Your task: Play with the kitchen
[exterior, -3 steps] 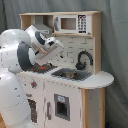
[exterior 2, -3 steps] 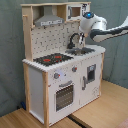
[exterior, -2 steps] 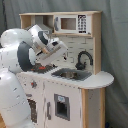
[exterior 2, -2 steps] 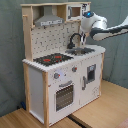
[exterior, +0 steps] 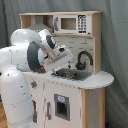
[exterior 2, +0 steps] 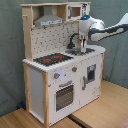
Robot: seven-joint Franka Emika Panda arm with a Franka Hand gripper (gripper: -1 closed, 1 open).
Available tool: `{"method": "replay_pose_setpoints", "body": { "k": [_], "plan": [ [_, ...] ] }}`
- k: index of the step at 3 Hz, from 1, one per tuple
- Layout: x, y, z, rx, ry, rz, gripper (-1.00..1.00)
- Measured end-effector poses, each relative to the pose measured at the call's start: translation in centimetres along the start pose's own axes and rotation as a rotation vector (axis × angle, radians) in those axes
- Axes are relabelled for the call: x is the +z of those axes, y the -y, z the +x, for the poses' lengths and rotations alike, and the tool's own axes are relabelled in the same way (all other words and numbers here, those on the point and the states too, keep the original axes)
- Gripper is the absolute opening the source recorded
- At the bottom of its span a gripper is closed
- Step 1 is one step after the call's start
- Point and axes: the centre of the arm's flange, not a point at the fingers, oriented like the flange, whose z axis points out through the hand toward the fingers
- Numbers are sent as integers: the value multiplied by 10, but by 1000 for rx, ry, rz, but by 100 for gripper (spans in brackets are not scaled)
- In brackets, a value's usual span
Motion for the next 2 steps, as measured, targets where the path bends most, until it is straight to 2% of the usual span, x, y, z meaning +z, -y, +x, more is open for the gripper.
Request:
{"method": "replay_pose_setpoints", "body": {
  "k": [1,2],
  "plan": [
    [13,9,16,-5,33,55,100],
    [26,28,23,-13,77,105,100]
  ]
}}
